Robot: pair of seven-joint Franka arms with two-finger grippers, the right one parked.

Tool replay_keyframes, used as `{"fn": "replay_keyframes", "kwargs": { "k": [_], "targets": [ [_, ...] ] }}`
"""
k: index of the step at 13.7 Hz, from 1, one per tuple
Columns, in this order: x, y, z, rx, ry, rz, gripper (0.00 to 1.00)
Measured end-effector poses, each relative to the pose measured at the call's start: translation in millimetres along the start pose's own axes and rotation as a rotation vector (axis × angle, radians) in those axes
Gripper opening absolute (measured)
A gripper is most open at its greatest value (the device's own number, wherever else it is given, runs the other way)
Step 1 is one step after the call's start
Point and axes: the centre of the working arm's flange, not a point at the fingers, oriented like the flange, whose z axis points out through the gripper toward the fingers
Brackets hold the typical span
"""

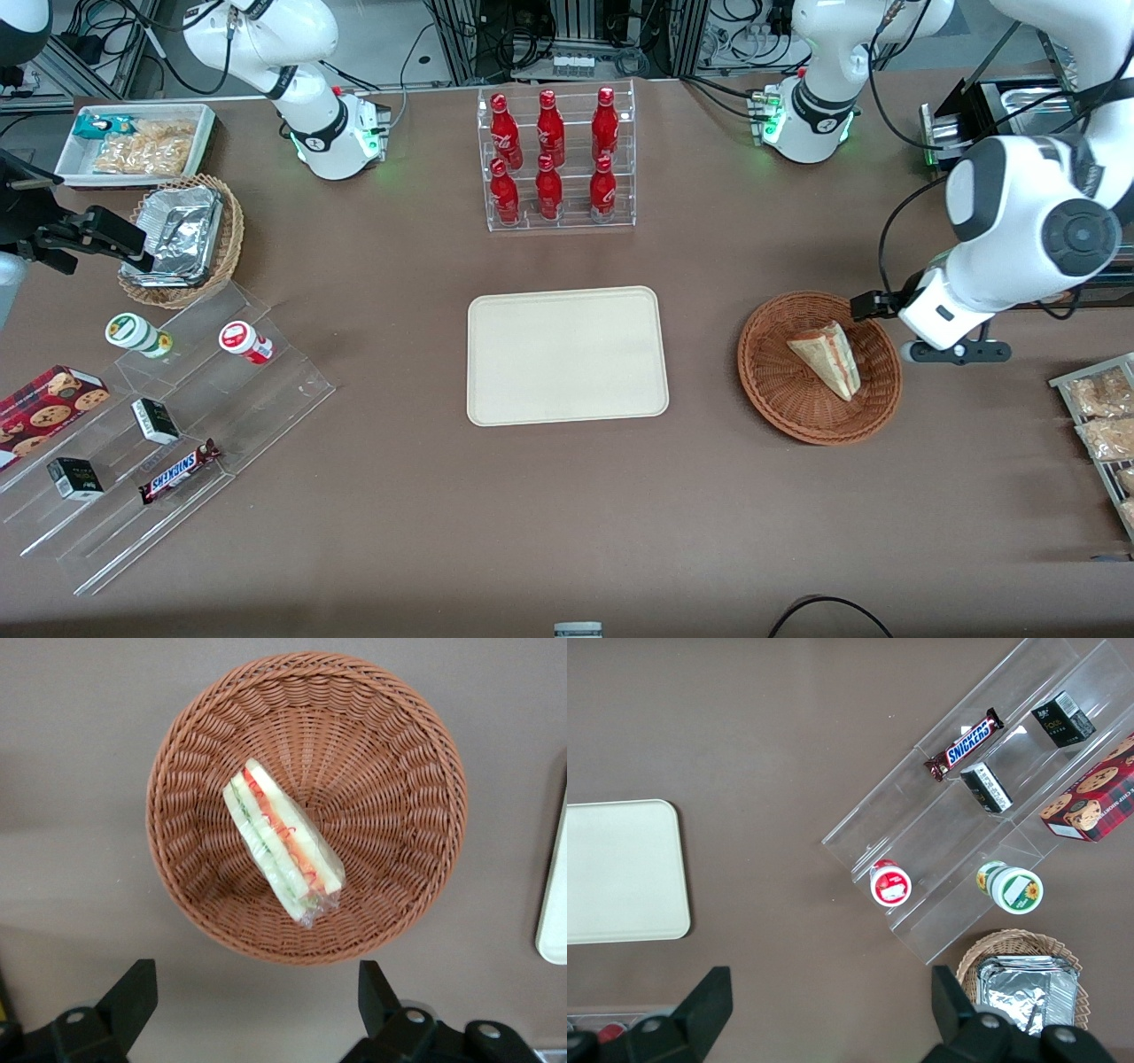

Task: Place sandwich from basket to tray
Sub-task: 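Lower the open left gripper around the wrapped sandwich and close it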

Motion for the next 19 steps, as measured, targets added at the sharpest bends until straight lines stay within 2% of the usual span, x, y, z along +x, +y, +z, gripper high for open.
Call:
{"fn": "replay_keyframes", "kwargs": {
  "k": [5,10,13,15,19],
  "targets": [
    [-10.9,23.1,52.5,-0.014,0.112,-0.179,1.0],
    [-16.3,23.8,59.6,-0.036,0.114,-0.551,1.0],
    [-15.9,23.7,65.4,-0.051,0.12,-0.721,1.0],
    [-15.1,23.6,75.0,-0.053,0.114,-0.781,1.0],
    [-8.1,23.9,98.5,-0.058,0.114,-0.808,1.0]
  ]
}}
